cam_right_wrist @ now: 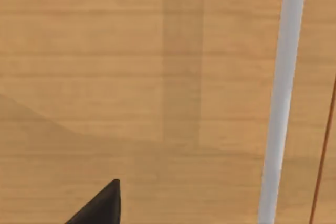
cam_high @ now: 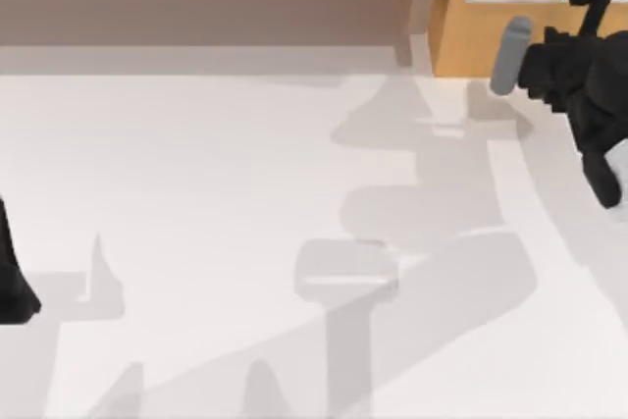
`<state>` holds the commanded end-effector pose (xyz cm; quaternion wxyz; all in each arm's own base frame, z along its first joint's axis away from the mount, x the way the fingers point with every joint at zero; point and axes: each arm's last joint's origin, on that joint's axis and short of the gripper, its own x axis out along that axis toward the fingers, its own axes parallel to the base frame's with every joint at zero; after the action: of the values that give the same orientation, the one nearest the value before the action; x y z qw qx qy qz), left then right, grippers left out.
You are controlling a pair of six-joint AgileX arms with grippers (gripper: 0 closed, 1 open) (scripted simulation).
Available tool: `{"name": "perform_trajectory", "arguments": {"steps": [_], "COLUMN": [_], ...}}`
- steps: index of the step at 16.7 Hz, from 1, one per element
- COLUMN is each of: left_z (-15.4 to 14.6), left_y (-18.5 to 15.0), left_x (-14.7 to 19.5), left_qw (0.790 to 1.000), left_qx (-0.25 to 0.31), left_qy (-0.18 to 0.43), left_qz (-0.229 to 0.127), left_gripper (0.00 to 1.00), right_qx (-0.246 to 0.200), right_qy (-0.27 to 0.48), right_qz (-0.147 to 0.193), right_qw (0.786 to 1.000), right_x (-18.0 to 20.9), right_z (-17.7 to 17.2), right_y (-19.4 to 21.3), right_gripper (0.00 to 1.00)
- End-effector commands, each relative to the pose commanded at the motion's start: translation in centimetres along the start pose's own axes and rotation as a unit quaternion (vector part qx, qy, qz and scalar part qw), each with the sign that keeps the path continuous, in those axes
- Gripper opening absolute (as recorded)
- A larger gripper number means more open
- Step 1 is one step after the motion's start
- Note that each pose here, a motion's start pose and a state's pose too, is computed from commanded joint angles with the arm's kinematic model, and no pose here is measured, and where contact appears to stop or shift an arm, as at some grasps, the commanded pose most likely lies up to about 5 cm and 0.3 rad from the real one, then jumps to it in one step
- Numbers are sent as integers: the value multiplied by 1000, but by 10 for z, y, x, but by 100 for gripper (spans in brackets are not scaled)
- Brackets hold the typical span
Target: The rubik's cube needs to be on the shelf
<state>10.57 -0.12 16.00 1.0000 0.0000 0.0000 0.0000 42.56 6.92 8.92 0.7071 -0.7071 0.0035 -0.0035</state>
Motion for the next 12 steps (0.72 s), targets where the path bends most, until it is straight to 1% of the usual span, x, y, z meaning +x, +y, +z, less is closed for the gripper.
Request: {"name": "perform_trajectory", "arguments": {"steps": [5, 12], "left_z": [0, 0], "left_y": [0, 0], "left_x": [0, 0], "left_qw": [1000, 1000], "left_qx": [0, 0], "left_qy": [0, 0], "left_qz": [0, 0], "left_gripper": [100, 100], "right_qx": [0, 0], "right_qy": [0, 0], "right_qz": [0, 0], "right_qw": [1000, 1000], "right_x": [5, 5], "right_z": [0, 0], "right_y": [0, 0], "right_gripper": [100, 47]}}
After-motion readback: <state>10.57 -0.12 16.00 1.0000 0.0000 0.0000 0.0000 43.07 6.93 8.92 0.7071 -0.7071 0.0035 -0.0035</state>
